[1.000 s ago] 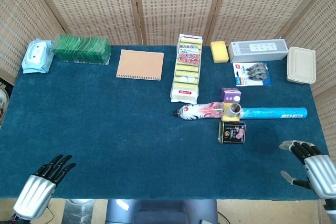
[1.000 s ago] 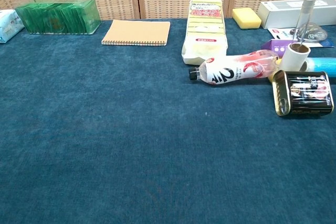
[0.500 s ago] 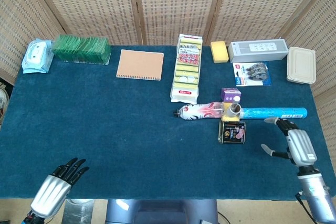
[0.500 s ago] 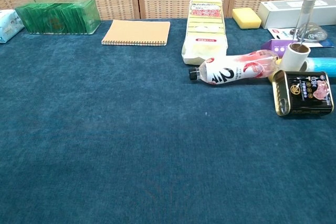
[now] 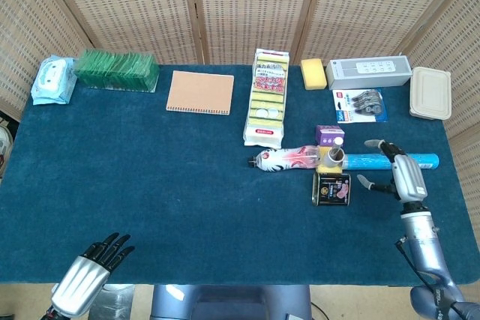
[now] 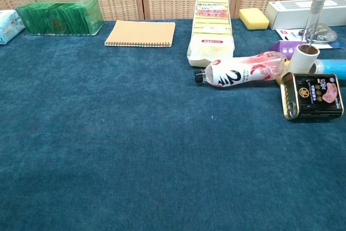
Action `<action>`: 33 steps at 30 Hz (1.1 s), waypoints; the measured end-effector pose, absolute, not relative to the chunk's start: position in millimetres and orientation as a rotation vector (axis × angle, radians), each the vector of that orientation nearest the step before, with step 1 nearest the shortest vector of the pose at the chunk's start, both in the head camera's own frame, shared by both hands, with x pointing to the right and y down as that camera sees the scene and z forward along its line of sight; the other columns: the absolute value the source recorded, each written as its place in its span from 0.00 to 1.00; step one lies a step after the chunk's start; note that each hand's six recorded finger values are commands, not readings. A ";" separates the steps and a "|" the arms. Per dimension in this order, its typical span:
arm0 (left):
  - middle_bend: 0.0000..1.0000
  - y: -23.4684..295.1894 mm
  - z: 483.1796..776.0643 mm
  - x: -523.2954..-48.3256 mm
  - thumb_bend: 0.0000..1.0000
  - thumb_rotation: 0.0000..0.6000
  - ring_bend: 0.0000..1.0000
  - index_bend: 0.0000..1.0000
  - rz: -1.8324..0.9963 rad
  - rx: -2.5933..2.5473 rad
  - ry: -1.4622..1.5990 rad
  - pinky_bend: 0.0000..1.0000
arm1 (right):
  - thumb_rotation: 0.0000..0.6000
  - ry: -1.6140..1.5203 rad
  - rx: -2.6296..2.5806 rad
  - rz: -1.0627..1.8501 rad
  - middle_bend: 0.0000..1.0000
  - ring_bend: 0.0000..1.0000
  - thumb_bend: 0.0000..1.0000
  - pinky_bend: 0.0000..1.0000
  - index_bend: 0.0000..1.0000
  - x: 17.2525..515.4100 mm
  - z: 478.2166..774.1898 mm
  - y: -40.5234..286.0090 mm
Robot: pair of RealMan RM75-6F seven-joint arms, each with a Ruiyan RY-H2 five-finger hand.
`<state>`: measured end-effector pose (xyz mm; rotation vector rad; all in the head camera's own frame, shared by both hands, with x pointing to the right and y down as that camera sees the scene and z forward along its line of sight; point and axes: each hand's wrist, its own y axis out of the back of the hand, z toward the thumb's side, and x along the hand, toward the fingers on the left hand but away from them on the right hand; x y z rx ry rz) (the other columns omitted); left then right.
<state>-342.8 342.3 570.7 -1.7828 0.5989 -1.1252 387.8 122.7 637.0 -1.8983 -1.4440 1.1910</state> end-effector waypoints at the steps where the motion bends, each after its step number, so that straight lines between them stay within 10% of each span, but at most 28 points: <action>1: 0.18 342.2 570.8 -342.7 0.28 1.00 0.16 0.22 -1.126 -1.782 0.599 0.34 | 1.00 -1.442 -1.902 1.196 0.33 0.31 0.25 0.31 0.27 385.2 640.7 120.3; 33: 0.18 342.5 569.4 -342.4 0.28 1.00 0.16 0.22 -1.126 -1.780 0.596 0.34 | 1.00 -1.370 -1.894 1.222 0.47 0.44 0.25 0.36 0.34 328.1 673.6 102.6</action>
